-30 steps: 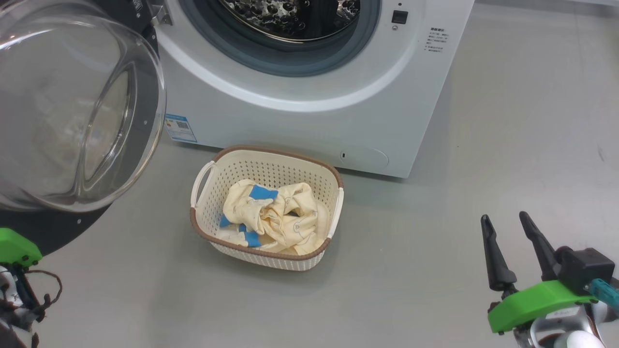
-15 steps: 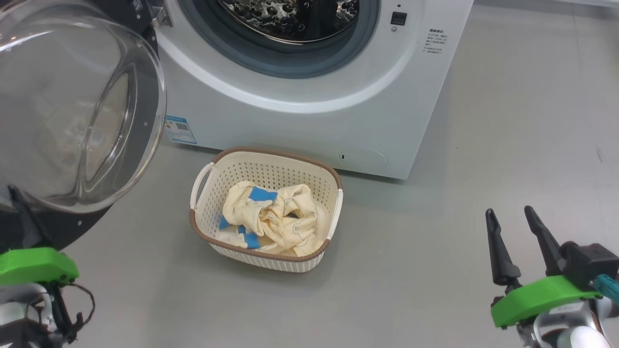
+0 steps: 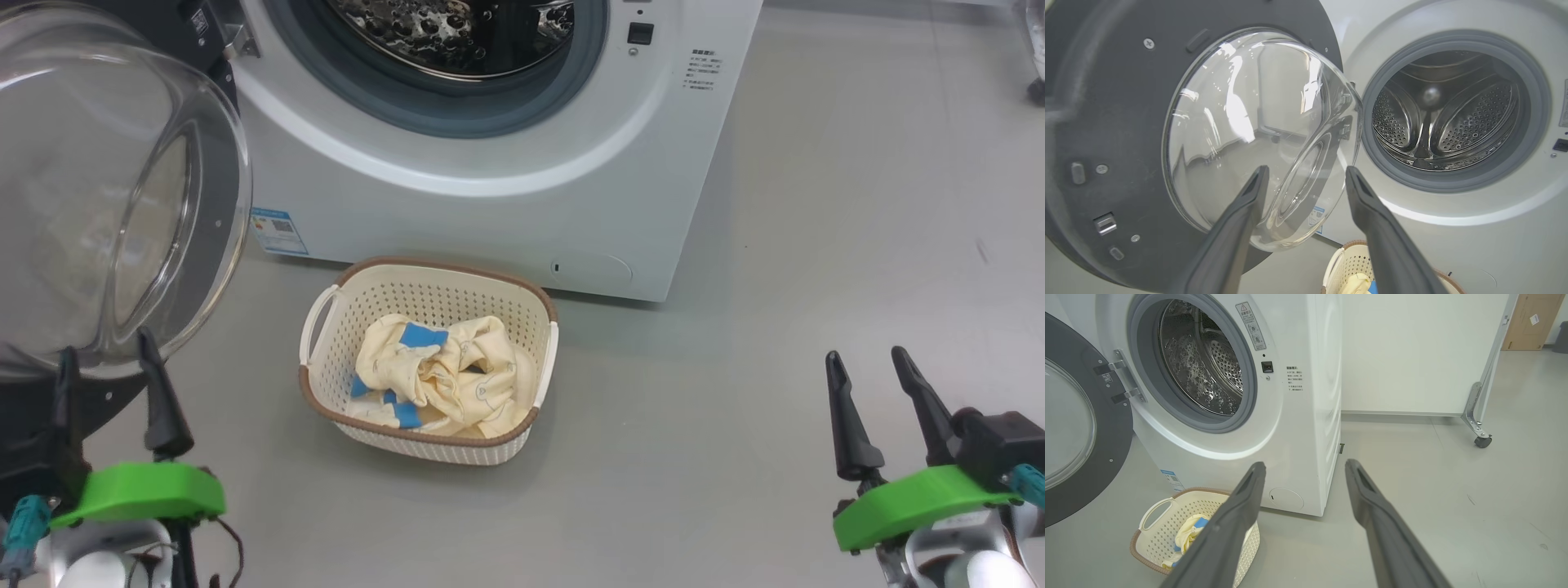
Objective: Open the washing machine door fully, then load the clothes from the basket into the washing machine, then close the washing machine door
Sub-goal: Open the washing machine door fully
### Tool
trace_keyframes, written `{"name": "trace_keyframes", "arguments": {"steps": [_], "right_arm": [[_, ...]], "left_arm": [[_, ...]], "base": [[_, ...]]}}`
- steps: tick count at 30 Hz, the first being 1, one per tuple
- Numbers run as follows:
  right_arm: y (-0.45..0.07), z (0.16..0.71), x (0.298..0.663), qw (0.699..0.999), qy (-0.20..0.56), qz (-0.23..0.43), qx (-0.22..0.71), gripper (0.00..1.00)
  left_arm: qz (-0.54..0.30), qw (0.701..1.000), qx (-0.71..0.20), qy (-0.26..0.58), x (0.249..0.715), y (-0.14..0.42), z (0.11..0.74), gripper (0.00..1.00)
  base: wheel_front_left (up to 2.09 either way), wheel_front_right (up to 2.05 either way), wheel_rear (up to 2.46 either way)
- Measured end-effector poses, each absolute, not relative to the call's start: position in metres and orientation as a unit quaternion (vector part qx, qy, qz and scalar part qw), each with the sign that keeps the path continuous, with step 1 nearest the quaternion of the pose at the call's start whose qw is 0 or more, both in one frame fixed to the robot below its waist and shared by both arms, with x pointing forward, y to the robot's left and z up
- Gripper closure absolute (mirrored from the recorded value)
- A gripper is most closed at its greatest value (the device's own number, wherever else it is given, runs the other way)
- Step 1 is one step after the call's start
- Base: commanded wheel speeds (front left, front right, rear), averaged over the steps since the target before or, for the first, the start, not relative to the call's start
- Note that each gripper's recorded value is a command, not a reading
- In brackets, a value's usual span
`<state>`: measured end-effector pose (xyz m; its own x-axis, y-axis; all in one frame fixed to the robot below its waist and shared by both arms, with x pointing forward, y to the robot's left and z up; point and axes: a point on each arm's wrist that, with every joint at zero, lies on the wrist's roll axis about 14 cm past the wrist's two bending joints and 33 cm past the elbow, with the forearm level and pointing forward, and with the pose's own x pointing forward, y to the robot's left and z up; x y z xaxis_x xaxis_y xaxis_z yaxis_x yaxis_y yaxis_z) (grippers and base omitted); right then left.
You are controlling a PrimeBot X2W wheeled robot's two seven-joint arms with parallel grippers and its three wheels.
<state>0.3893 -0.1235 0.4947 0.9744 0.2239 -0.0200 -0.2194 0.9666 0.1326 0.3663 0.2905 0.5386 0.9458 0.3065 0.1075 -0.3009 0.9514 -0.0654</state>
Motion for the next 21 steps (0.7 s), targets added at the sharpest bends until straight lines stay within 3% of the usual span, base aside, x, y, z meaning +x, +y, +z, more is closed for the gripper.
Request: {"name": "trace_keyframes", "arguments": {"steps": [21], "right_arm": [[-0.178,0.508,0.36,0.998,-0.003,0.031,0.053,0.0]], "left_arm": [[-0.023,0.998,-0.052,-0.027,0.399,0.167,0.522,0.0]], "base": [[0.0,0.0,0.0]]}}
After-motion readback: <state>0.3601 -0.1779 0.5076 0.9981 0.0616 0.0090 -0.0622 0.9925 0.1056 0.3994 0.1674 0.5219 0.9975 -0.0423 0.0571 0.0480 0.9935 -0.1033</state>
